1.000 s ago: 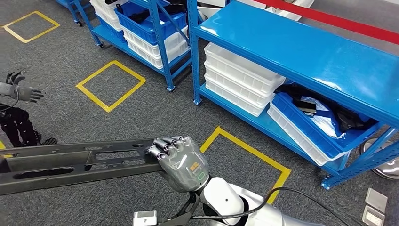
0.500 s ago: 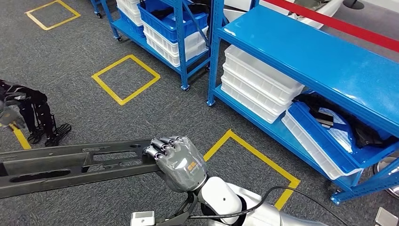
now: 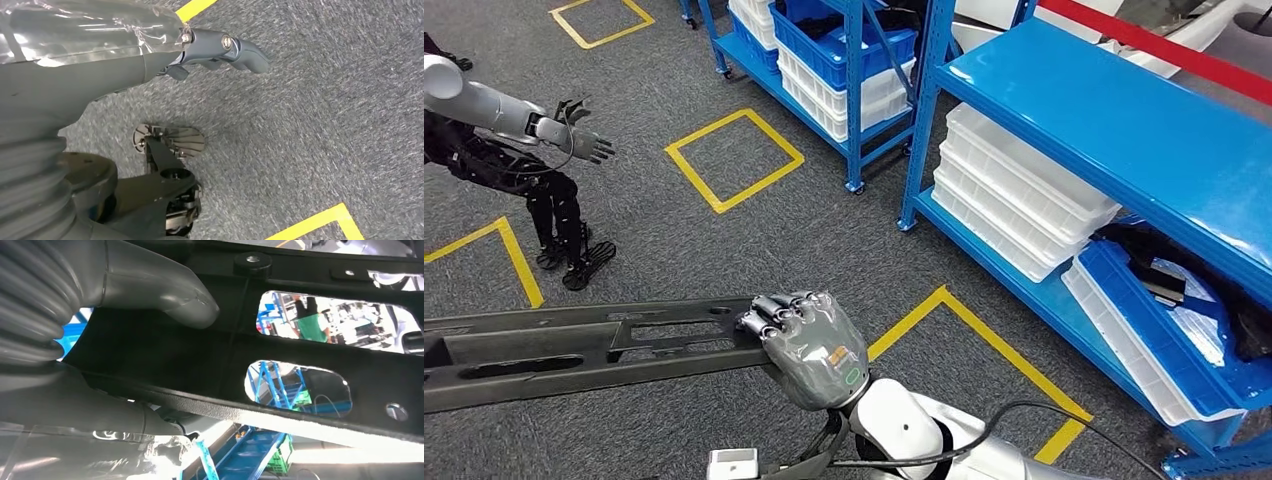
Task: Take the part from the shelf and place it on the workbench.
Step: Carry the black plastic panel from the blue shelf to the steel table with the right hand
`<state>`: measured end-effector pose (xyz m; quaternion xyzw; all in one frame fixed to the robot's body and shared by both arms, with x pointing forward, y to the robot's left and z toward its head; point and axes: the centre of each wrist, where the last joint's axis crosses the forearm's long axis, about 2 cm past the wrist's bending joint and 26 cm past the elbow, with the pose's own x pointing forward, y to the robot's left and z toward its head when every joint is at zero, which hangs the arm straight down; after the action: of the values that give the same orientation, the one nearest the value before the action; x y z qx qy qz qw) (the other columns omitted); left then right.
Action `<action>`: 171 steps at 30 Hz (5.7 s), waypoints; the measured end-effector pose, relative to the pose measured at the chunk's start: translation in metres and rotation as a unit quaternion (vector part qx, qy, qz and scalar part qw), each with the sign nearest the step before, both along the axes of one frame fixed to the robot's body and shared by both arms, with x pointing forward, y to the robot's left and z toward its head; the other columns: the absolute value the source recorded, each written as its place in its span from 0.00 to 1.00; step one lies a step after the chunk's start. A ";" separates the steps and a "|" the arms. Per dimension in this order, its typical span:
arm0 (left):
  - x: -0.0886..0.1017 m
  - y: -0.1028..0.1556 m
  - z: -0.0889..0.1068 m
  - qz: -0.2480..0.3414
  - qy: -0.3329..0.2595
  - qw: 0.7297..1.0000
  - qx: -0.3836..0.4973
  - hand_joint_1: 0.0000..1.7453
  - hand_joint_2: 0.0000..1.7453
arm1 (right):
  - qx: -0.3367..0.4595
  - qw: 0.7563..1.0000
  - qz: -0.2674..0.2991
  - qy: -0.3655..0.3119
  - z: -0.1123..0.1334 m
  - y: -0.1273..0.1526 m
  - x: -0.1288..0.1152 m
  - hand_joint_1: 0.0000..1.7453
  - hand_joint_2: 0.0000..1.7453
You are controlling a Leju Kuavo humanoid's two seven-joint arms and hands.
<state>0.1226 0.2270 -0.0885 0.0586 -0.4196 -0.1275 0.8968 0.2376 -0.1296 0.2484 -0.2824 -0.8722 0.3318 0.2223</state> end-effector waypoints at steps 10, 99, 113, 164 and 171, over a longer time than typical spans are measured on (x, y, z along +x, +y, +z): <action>0.001 0.000 0.000 0.000 -0.001 1.000 0.000 0.00 1.00 | 0.000 1.000 0.000 0.000 0.000 0.000 0.000 1.00 1.00; 0.000 0.000 0.000 0.001 0.000 1.000 0.001 0.00 1.00 | 0.007 1.000 0.002 0.004 0.000 0.000 0.000 1.00 1.00; 0.001 0.001 0.000 0.001 -0.002 1.000 0.001 0.00 1.00 | 0.008 1.000 0.002 0.004 0.000 0.000 0.000 1.00 1.00; 0.004 0.000 0.001 -0.005 -0.003 1.000 0.002 0.00 1.00 | 0.008 1.000 -0.001 0.007 -0.002 -0.002 0.000 1.00 1.00; 0.005 0.000 0.001 -0.005 -0.003 1.000 0.002 0.00 1.00 | 0.011 1.000 0.000 0.007 -0.002 -0.003 0.000 1.00 1.00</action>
<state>0.1277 0.2273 -0.0872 0.0583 -0.4228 -0.1327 0.8946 0.2377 -0.1321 0.2467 -0.2775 -0.8743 0.3241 0.2314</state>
